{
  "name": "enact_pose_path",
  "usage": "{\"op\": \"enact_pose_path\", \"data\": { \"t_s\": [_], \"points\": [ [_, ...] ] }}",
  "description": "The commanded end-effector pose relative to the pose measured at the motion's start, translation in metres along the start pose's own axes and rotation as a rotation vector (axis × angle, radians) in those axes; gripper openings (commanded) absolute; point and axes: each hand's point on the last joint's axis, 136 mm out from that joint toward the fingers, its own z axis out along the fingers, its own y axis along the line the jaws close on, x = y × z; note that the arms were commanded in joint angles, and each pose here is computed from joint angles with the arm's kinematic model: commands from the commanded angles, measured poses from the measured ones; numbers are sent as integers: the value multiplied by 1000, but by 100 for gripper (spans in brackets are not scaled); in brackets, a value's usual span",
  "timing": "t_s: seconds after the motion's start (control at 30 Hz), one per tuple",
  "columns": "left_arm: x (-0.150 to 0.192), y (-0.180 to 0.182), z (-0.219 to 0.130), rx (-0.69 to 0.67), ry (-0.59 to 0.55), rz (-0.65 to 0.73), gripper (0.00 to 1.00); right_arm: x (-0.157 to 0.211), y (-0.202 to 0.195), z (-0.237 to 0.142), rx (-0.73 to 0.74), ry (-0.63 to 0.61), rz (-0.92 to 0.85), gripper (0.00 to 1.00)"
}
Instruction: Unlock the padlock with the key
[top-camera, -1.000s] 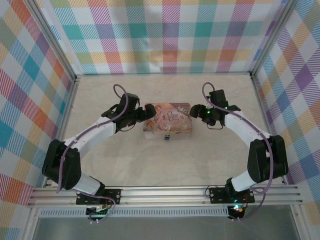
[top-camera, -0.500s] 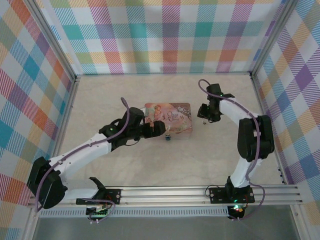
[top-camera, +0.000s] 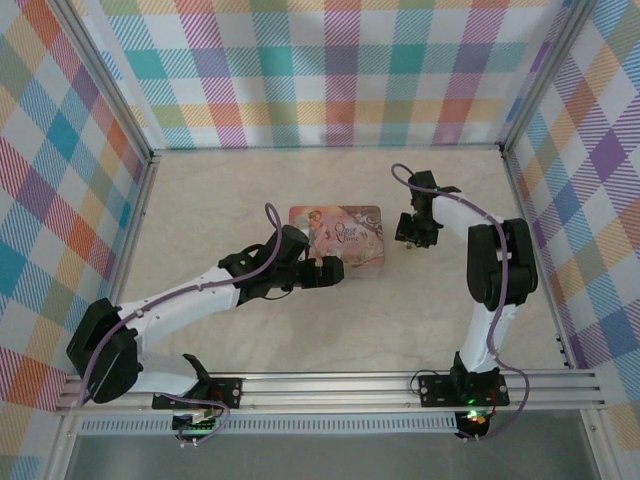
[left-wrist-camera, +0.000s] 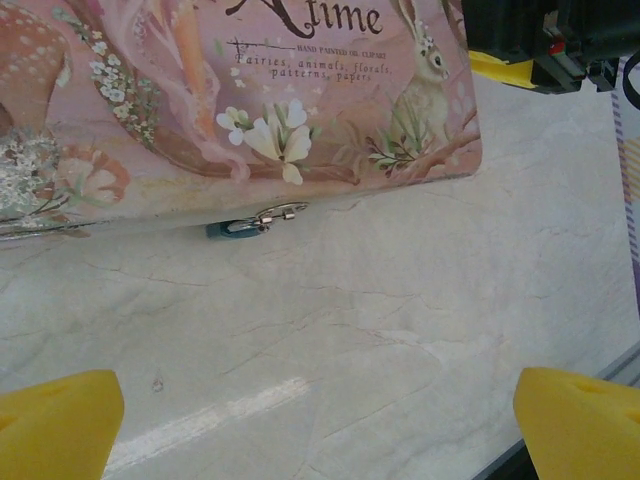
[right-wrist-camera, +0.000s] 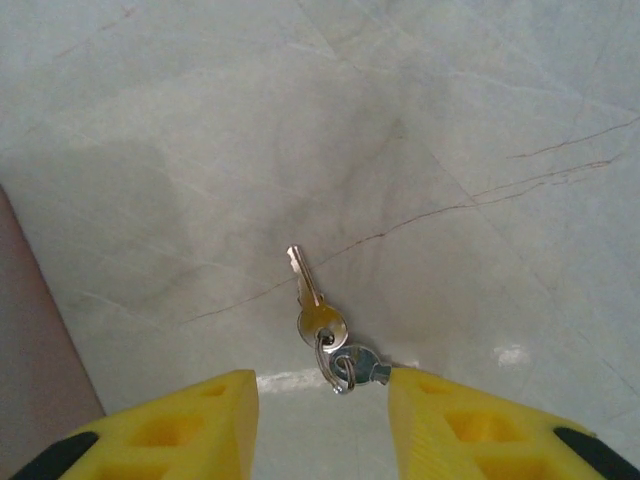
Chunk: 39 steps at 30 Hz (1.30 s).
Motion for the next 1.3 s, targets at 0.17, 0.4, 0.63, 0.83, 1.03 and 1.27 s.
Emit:
{"op": "enact_pose_path", "data": {
  "t_s": [0.17,0.4,0.63,0.83,1.03,1.27],
  "points": [
    [-4,-8,3,11,-19,-11,100,-2,-1,11,10,33,-20,34],
    [-3,-7,5,4,-16,-18,100,1,-3,24,19,68,-34,16],
    [-1,-2,7,-11,-11,-32,100,1,-2,16,3,43,-50,0],
    [-8,-2,3,-19,-45,-36,100,-7,8,-29,-69,-82,-77,0],
    [-28,-10,-10,-14,-93,-20,100,-9,28,-92,-216,-230,-127,0],
    [-64,-19,-34,37,-147,-35,100,13,81,-191,-567,-426,-314,0]
  ]
}}
